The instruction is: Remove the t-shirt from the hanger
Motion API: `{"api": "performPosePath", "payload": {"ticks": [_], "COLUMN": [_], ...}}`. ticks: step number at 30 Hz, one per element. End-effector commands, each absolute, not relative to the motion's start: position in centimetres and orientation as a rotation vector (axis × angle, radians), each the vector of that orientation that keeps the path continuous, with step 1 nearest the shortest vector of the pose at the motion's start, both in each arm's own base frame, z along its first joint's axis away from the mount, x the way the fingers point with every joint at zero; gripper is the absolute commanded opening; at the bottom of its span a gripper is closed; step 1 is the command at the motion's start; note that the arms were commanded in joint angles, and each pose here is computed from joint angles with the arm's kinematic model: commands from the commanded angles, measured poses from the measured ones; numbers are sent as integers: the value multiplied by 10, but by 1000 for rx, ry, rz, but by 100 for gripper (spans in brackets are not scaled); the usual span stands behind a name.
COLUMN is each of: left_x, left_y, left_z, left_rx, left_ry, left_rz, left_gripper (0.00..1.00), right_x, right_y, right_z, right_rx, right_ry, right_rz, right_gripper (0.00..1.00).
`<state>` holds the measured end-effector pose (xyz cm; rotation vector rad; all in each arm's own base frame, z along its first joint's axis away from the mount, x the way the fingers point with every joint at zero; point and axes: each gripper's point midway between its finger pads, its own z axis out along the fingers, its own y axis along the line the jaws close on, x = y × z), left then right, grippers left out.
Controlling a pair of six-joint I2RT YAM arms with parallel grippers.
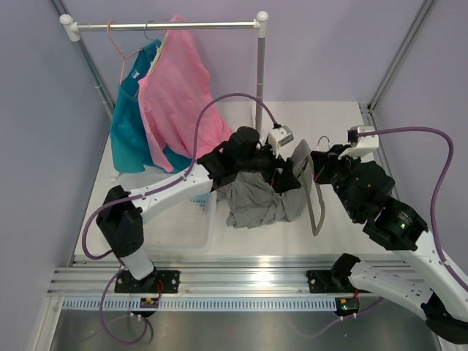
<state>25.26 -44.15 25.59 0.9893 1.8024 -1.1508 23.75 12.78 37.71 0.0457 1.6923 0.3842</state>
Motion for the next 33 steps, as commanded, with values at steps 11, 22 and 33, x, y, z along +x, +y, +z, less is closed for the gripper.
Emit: {"api": "performPosePath", "payload": {"ticks": [11,22,33], "left_x": [286,349,377], "left_y": [-476,-490,-480], "left_z": [245,228,202], "left_rx": [916,574,469], "left_ry": [1819,1985,2055], "left_rz": [-1092,-947,-868], "left_gripper": [0,0,0], "right_x": [209,172,160], "right_y": [132,113,127], "right_z": [425,426,443], "right_rx": [25,19,-78], "right_ry": [1581,1524,1493], "right_rz": [613,734,814], "right_gripper": [0,0,0]}}
